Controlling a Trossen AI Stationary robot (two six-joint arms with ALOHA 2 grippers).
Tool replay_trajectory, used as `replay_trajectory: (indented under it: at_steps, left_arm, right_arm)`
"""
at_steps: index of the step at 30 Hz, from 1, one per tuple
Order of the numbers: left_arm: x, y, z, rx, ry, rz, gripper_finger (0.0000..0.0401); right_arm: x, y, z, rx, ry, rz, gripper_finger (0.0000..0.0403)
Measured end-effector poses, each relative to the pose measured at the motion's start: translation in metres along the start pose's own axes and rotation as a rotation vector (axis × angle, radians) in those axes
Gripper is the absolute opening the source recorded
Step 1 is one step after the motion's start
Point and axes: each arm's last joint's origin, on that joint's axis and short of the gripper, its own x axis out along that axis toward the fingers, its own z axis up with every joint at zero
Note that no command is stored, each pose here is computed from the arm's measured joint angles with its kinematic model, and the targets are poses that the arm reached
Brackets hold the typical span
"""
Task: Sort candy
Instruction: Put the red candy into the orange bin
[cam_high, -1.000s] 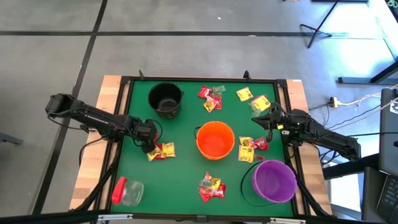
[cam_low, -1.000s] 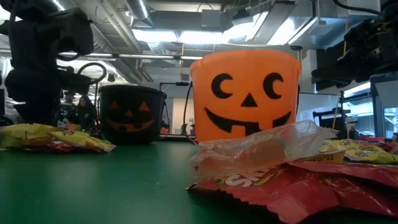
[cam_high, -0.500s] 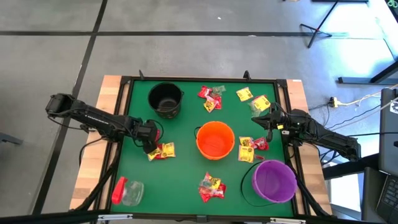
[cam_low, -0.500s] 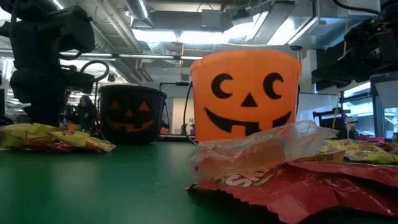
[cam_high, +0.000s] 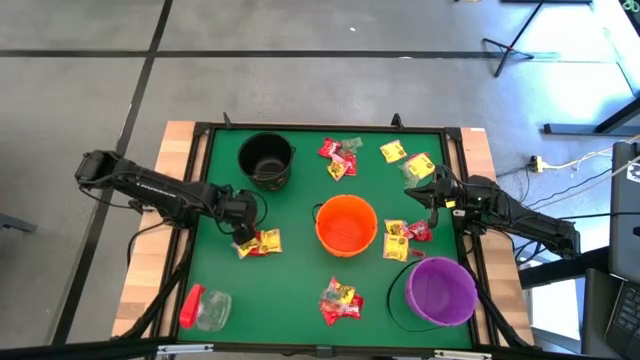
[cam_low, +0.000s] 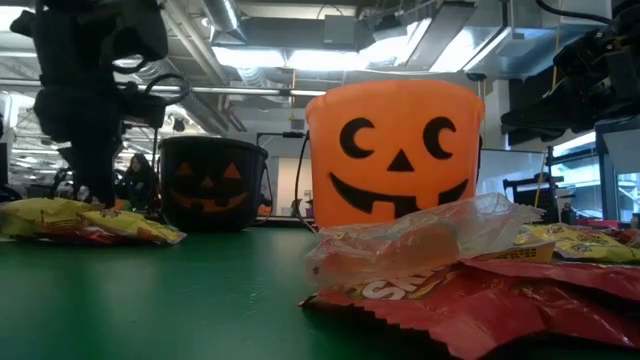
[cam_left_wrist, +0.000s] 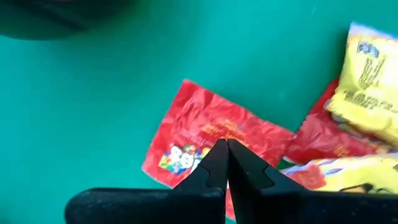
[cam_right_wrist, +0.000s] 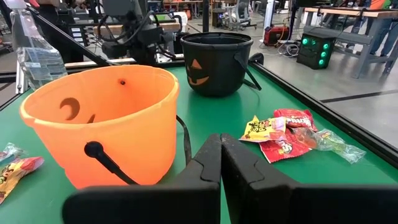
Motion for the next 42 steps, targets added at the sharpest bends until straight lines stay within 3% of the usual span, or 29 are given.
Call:
replay_trajectory:
  at_steps: [5,12,17,22,36,42]
  left_arm:
    - [0.001,0.002,0.001,-0.023,0.025,-0.016,0.0037]
    - [0.002,0.002,0.002,-0.012,0.025,-0.009,0.0161]
    - [0.013,0.008,0.000,-0.108,0.078,0.019,0.0252]
    - [0.024,0.015,-0.005,-0.191,0.137,0.023,0.0307]
    - [0.034,0.012,-0.012,-0.272,0.139,-0.069,0.0327]
    - [0.034,0.012,-0.013,-0.295,0.143,-0.057,0.0303]
  right_arm:
    - [0.000,0.000,0.000,0.000,0.000,0.000,0.0001]
    - [0.000,0.000,0.000,0.000,0.000,0.000,0.0001]
    - [0.000,0.000,0.000,0.000,0.000,0.000,0.0001]
    - [0.000,0.000,0.000,0.000,0.000,0.000,0.0001]
    - [0.000,0.000,0.000,0.000,0.000,0.000,0.0001]
    - [0.000,0.000,0.000,0.000,0.000,0.000,0.0001]
